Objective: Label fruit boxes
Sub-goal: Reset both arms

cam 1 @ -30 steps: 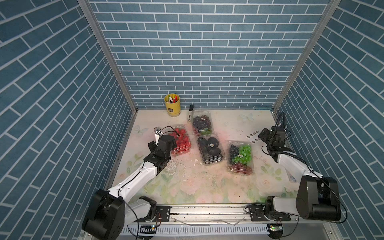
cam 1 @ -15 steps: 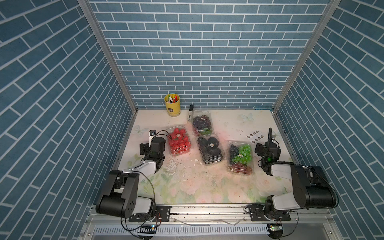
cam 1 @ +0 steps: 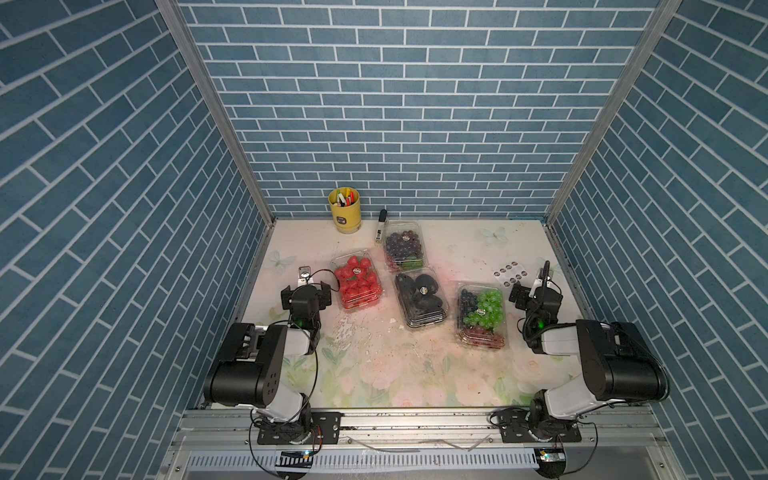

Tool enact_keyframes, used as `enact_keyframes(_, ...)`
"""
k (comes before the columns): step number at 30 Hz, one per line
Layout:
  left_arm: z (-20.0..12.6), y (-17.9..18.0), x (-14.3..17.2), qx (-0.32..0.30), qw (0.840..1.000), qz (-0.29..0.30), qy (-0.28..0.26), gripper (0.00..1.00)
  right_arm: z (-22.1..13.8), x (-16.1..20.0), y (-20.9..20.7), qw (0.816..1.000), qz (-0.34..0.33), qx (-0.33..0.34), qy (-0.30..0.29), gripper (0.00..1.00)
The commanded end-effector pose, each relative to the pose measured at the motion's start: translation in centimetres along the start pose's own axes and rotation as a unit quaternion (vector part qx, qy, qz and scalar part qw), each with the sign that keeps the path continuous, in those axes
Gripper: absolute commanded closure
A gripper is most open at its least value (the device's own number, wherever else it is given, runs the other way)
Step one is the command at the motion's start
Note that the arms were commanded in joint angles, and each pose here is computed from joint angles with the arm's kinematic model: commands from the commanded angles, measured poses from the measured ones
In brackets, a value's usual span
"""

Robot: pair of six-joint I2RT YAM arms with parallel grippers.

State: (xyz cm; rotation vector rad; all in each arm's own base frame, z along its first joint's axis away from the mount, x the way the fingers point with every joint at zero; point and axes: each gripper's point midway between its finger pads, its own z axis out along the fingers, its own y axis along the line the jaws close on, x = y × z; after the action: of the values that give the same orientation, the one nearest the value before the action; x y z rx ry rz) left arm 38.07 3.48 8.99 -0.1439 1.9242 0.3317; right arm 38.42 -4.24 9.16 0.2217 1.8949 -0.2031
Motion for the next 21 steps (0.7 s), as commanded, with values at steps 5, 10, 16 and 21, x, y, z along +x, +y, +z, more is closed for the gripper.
enact_keyframes(5,0.1,-0.5,-1.2,0.01,1.0,0.002,-0.021,0.0,0.4,-0.1,0.1,1.0,-0.014,-0.004,0.006,0.01)
enact_keyframes(10,0.2,-1.0,-1.2,0.026,0.999,0.007,-0.019,0.0,0.4,-0.1,0.2,1.0,-0.013,-0.005,0.007,0.01)
enact_keyframes(16,0.1,-1.1,-1.1,0.026,0.999,0.008,-0.02,0.0,-0.6,0.2,4.8,0.984,-0.051,-0.168,0.01,0.01)
enact_keyframes(21,0.1,-1.0,-1.2,0.025,0.999,0.007,-0.02,0.0,-1.1,0.2,5.3,0.976,-0.042,-0.213,0.004,0.01)
